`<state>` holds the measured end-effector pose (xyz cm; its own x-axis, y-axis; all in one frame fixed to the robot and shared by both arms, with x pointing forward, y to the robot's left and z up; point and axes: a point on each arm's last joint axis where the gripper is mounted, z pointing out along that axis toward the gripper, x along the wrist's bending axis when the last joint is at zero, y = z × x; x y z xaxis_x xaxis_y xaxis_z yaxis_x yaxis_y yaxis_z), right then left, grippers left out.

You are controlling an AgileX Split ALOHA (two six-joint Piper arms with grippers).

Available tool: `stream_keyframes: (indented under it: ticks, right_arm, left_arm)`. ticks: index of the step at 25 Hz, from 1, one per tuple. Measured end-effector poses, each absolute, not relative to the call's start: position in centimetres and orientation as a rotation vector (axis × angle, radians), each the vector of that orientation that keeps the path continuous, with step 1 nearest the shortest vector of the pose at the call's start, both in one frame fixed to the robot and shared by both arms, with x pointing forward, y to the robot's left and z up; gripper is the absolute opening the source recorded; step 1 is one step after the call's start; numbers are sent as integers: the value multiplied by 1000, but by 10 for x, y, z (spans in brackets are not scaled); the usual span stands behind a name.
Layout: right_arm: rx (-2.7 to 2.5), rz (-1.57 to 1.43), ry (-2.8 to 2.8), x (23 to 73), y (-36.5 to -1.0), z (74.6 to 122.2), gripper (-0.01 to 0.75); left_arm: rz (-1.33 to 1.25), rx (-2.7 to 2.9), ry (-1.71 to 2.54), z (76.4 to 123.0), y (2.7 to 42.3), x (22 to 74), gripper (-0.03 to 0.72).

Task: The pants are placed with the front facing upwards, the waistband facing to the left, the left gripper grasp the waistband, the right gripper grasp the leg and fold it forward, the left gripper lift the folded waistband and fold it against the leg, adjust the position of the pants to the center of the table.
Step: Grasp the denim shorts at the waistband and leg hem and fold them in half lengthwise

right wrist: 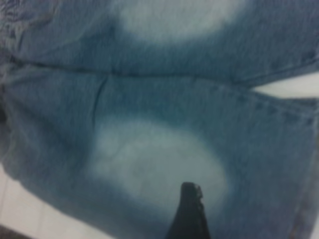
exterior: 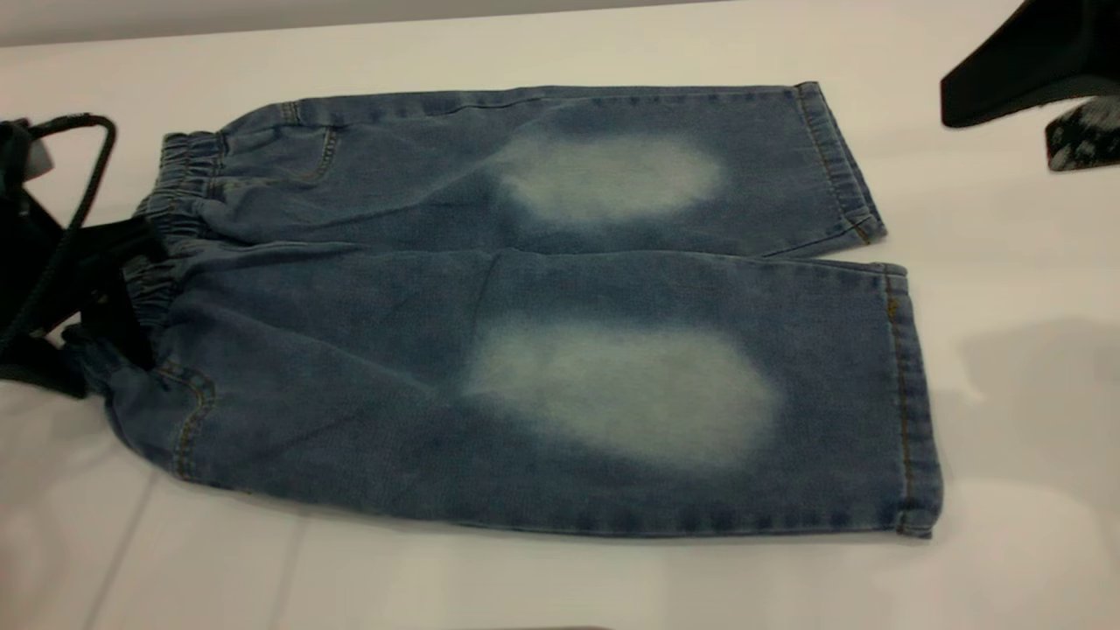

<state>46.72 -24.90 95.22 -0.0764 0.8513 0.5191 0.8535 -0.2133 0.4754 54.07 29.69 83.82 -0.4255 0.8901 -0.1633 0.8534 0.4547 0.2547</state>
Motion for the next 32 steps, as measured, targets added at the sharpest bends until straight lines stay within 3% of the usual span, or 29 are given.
stream_keyframes:
  ticks: [3, 5, 16, 32]
  right_arm:
    - [-2071, -1121, -1946, 467, -242, 940, 516]
    - [-2040, -1055, -1937, 467, -234, 929, 516]
    - [-2010, -711, -1857, 463, -214, 871, 515]
    - [-1963, -435, -1777, 450, -208, 824, 514]
  left_arm:
    - [200, 1517, 2403, 840, 289, 545, 101]
    - [201, 1526, 2387, 842, 286, 548, 57]
    - [283, 1536, 2239, 890, 281, 562, 50]
    - [285, 1542, 2233, 892, 281, 561, 50]
